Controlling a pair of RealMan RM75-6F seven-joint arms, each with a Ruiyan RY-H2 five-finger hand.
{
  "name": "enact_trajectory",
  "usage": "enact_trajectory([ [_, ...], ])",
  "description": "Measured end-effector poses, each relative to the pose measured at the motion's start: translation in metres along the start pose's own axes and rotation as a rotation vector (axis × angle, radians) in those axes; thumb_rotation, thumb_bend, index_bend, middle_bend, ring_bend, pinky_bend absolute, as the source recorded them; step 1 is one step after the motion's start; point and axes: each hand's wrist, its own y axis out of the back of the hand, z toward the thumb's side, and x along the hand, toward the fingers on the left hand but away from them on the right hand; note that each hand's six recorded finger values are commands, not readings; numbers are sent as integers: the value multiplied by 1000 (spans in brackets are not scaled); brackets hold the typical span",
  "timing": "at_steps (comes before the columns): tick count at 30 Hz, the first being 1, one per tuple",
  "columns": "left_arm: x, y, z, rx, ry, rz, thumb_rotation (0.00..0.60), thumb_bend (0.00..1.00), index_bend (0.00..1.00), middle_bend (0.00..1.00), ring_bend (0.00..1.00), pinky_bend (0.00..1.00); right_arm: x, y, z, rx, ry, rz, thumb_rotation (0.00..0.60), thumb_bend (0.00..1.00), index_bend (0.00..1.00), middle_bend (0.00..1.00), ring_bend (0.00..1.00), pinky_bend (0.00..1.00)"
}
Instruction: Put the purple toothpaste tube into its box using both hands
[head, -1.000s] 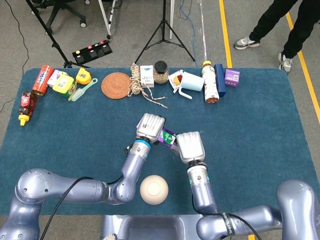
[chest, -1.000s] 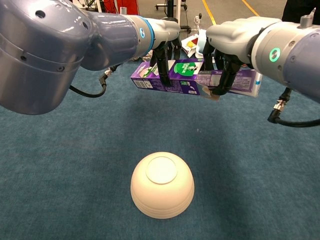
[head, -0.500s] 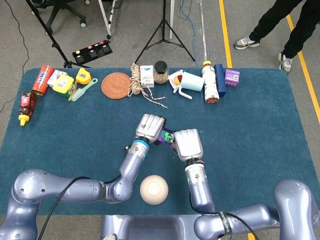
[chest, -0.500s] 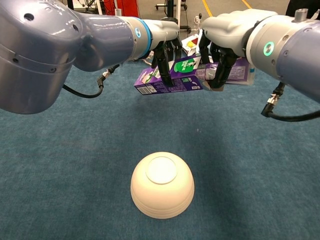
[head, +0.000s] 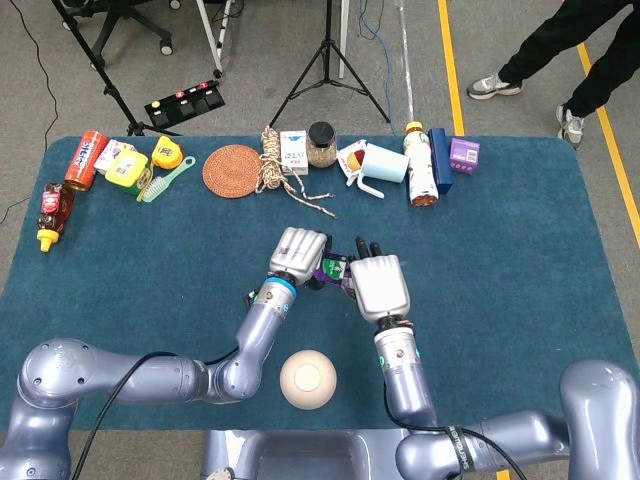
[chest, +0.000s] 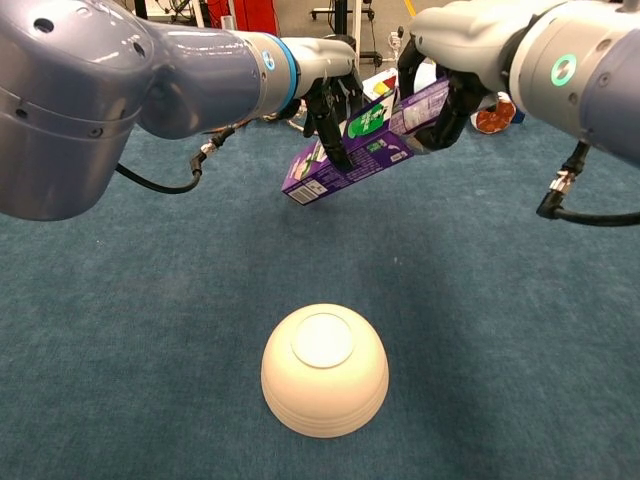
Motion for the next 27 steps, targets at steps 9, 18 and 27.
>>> enact_trajectory([
  [9, 1, 4, -4, -31, -2, 8, 600, 253, 618, 568, 592, 820, 5, 23, -14, -23, -29, -24, 600, 395, 138, 105, 159, 515],
  [18, 1, 9, -3, -58, -12, 16, 600, 253, 618, 568, 592, 820, 16, 54, -42, -54, -72, -38, 600, 393, 124, 94, 147, 511],
  [27, 0, 13, 2, -101, -50, 42, 600, 253, 618, 569, 592, 820, 12, 62, -66, -13, -126, -97, 600, 392, 124, 101, 153, 514],
])
